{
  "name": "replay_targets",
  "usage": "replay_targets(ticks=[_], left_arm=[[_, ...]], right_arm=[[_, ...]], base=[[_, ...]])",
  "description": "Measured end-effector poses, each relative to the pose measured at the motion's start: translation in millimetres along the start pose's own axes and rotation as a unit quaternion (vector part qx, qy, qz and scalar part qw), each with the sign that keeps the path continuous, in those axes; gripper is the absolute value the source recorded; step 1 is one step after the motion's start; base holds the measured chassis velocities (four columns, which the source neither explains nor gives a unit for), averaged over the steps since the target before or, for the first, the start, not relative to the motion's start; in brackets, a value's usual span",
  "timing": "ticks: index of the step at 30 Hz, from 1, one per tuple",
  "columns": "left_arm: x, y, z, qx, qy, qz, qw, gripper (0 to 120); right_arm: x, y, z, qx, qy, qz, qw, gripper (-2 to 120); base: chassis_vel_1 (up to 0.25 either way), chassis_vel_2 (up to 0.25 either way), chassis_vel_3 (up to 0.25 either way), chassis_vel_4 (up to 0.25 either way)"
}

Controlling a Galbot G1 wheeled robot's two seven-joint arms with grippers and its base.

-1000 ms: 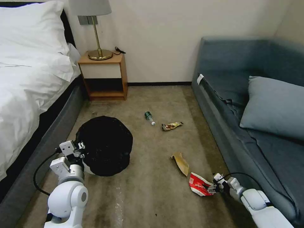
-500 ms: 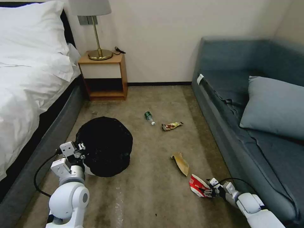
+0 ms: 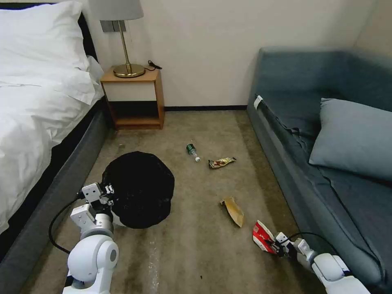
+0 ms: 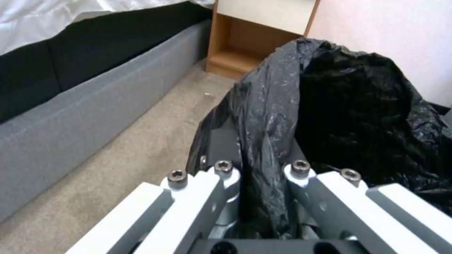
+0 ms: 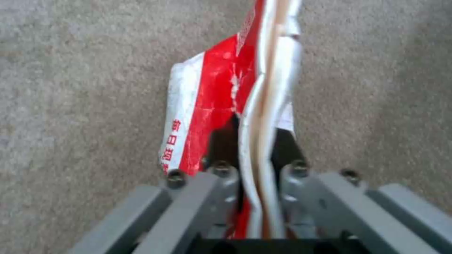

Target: Pick up the trash bin, then pick up the garbage on the floor and place it into the trash bin.

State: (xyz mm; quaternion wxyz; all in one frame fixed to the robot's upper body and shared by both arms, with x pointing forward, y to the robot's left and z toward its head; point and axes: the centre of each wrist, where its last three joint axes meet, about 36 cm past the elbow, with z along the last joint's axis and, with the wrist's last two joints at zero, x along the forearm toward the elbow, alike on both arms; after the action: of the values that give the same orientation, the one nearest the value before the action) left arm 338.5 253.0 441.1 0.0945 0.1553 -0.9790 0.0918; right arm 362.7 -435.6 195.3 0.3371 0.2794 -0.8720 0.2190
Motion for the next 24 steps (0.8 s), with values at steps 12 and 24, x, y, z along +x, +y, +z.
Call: replay_targets(ticks=[12, 24], left_arm=[[-1.8, 0.4, 9.5, -0.002, 0.006, -0.007, 1.0000, 5], [-15.5, -11.0, 12.5, -0.002, 0.005, -0.009, 0.9999, 5]], right_arm=[[-16, 24, -110, -0.005, -0.208, 0.070, 0.976, 0], [-35, 139, -317, -0.033, -0.423, 0.026, 0.905, 0]], base=[[0.000, 0.000, 0.000, 0.000], [0.000, 0.000, 0.000, 0.000]])
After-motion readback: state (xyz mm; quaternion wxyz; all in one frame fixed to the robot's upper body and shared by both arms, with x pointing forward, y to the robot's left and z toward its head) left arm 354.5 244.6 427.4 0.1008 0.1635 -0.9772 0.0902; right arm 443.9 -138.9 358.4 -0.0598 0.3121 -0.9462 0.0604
